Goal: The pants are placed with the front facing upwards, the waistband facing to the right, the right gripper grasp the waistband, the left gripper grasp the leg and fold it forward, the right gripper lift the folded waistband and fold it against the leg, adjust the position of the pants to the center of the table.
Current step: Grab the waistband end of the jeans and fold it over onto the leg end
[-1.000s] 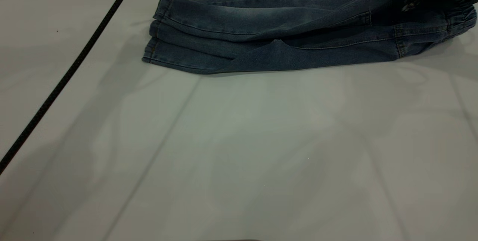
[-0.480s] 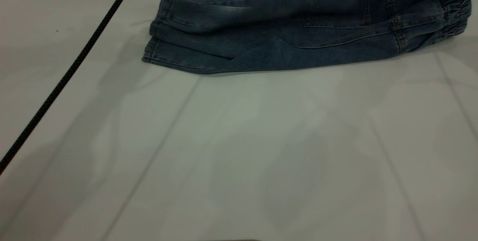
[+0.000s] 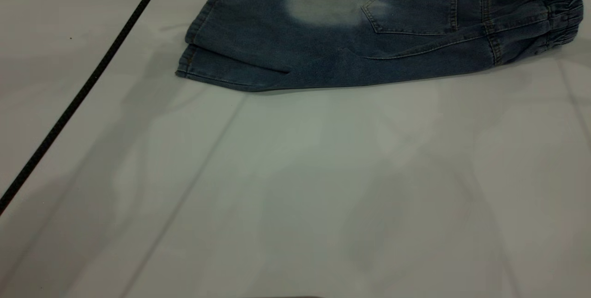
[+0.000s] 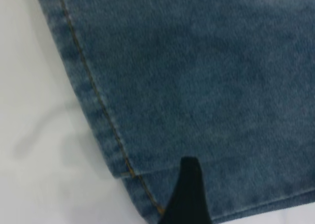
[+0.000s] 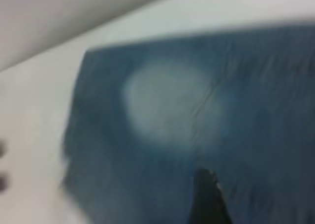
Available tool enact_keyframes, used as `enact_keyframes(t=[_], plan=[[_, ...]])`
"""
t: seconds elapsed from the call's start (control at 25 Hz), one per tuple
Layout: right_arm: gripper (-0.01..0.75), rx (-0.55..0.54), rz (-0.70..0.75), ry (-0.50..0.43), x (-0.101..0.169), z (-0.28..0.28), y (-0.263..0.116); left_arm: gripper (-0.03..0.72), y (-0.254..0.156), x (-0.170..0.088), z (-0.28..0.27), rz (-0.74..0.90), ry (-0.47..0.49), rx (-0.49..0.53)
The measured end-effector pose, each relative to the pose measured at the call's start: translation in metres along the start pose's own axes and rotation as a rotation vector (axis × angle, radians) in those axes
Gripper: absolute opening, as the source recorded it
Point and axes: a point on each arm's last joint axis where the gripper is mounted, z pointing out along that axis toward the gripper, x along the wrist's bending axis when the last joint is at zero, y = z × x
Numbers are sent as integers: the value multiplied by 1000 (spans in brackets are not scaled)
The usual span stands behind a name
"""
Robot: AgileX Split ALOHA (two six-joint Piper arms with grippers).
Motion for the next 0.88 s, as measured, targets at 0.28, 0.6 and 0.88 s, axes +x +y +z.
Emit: enact_keyframes(t=[0.28, 0.6, 0.88], plan=[[529, 185, 206, -38, -37, -47, -9, 577, -6, 3, 19, -7, 0, 21], [596, 327, 305, -148, -49, -59, -22, 577, -12, 4, 32, -13, -4, 43], [592, 403, 339, -177, -50, -62, -29, 577, -11, 4, 32, -15, -4, 40]])
